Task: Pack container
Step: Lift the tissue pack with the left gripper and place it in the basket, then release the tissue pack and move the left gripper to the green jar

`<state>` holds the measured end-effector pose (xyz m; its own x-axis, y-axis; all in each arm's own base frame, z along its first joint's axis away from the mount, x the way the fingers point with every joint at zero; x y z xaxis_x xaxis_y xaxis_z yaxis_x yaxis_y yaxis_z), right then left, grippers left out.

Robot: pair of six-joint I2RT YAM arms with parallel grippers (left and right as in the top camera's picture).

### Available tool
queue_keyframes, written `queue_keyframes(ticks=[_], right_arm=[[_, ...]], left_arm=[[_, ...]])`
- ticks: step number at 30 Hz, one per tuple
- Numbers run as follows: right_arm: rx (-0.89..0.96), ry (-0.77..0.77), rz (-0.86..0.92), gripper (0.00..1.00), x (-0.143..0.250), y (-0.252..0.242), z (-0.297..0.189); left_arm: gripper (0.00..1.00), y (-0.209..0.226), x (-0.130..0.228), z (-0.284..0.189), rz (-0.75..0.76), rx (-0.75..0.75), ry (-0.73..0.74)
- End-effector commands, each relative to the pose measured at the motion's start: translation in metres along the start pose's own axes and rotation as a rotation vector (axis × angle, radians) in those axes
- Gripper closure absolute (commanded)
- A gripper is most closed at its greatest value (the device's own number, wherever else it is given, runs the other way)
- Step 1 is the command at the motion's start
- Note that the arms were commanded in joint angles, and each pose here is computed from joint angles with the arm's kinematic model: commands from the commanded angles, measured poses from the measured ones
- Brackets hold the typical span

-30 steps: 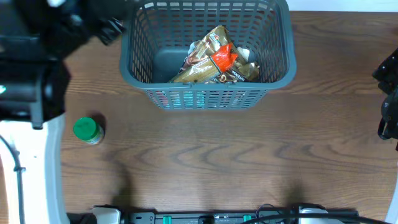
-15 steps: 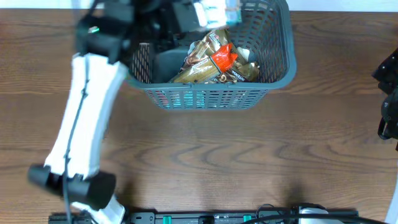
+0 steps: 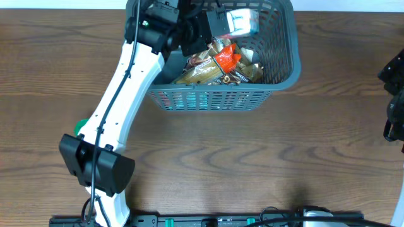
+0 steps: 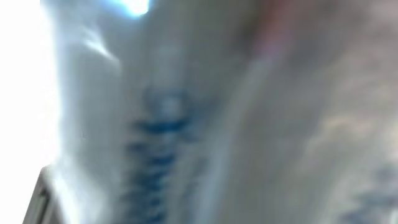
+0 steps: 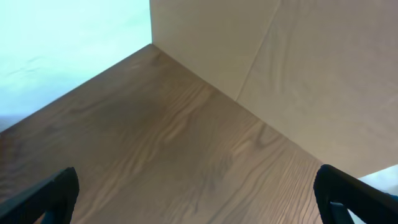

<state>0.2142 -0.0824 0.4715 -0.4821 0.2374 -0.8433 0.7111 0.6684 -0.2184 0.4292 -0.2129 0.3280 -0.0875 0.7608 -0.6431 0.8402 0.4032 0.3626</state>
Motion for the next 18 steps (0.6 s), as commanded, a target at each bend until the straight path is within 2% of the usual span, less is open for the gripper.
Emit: queue_keyframes(ticks=[1, 5, 10, 15, 18], right_arm=[[0.02, -0.008, 0.018, 0.01, -0.001, -0.004, -0.001], [0.02, -0.008, 0.018, 0.01, -0.001, -0.004, -0.001], [0.02, -0.008, 0.018, 0.01, -0.001, -0.004, -0.001], [0.02, -0.008, 0.018, 0.01, -0.001, -0.004, -0.001], [0.021, -0.007, 0.017, 0.01, -0.001, -0.004, -0.001]], left_arm=[[0.02, 0.009, 0.0, -0.007, -0.083, -0.058, 0.006], [0.02, 0.01, -0.001, -0.01, -0.11, -0.074, 0.008], [0.02, 0.022, 0.002, -0.032, -0.227, -0.207, 0.055], [0.02, 0.039, 0.01, -0.078, -0.409, -0.39, 0.083], [0.02, 0.045, 0.022, -0.12, -0.569, -0.5, 0.087]])
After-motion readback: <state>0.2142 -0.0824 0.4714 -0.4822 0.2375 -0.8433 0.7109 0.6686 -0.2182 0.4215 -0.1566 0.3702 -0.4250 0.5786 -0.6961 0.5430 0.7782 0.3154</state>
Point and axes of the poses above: each gripper's point midway between its finger pads, its own z axis out along the fingers, its own y axis along the line the jaws close on, x = y × z, the point moved 7 cm from there along -z, back along the fingers, and after that the axes turned 9 degrees about -z, right-handed, at the moved point
